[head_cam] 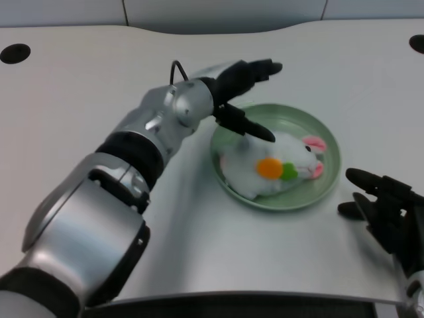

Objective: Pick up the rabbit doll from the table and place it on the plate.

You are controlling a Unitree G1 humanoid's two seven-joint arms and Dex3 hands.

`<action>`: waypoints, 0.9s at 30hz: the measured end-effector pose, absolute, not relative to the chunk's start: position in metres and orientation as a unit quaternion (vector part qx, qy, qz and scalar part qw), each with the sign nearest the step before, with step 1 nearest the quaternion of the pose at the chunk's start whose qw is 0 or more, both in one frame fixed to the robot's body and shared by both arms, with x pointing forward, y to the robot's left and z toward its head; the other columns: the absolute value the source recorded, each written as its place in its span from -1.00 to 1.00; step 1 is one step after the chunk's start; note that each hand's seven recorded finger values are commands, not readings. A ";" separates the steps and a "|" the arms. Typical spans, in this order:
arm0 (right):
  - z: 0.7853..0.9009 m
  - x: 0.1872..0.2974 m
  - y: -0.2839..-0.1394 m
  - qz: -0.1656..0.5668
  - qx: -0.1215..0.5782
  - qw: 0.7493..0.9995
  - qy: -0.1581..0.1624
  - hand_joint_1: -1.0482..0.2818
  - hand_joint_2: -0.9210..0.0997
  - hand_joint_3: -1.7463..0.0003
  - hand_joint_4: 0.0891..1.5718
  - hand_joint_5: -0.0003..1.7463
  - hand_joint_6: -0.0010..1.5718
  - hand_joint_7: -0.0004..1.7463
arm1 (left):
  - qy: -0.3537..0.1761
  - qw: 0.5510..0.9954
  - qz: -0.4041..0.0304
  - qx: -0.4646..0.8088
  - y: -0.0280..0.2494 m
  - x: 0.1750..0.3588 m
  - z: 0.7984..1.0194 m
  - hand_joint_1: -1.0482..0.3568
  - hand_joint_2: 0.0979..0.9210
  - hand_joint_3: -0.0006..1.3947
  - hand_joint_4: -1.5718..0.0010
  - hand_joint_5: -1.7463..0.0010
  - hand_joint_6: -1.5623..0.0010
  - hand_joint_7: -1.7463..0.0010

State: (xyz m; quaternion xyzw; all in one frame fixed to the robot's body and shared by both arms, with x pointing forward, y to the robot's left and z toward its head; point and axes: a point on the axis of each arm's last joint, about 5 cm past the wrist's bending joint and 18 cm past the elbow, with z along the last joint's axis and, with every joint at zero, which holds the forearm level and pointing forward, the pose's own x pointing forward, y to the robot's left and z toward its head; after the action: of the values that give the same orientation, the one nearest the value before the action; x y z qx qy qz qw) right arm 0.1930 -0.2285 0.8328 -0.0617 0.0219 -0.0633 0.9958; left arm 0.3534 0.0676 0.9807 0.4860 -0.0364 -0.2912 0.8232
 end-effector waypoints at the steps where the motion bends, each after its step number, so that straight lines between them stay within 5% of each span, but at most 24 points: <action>1: 0.833 0.193 -0.228 -0.063 -0.062 0.996 0.022 -0.06 -1.00 0.78 -0.05 -0.17 0.22 -1.00 | -0.041 0.825 -0.290 0.483 0.071 0.354 0.983 -0.69 0.99 -1.00 0.84 0.92 0.81 0.93; 11: 0.833 0.194 -0.227 -0.063 -0.058 0.996 0.021 -0.07 -1.00 0.80 -0.05 -0.16 0.23 -0.99 | -0.062 0.849 -0.277 0.446 0.115 0.360 1.000 -0.55 0.99 -0.99 0.80 0.86 0.77 0.93; 21: 0.833 0.195 -0.225 -0.062 -0.057 0.996 0.019 -0.05 -1.00 0.79 -0.05 -0.17 0.24 -0.99 | -0.075 0.869 -0.232 0.431 0.167 0.335 0.975 -0.16 1.00 -0.89 0.65 0.72 0.59 0.89; 27: 0.834 0.195 -0.225 -0.063 -0.058 0.996 0.021 -0.07 -1.00 0.79 -0.05 -0.17 0.24 -0.99 | -0.053 0.884 -0.203 0.418 0.196 0.313 0.956 -0.13 1.00 -0.92 0.80 0.33 0.53 0.96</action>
State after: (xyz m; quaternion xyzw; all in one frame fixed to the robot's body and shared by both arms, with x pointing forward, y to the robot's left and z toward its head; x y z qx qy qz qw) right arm 0.1953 -0.2248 0.8336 -0.0576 0.0213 -0.0626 0.9961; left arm 0.3128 0.1959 0.9556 0.4179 -0.0526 -0.2028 0.8840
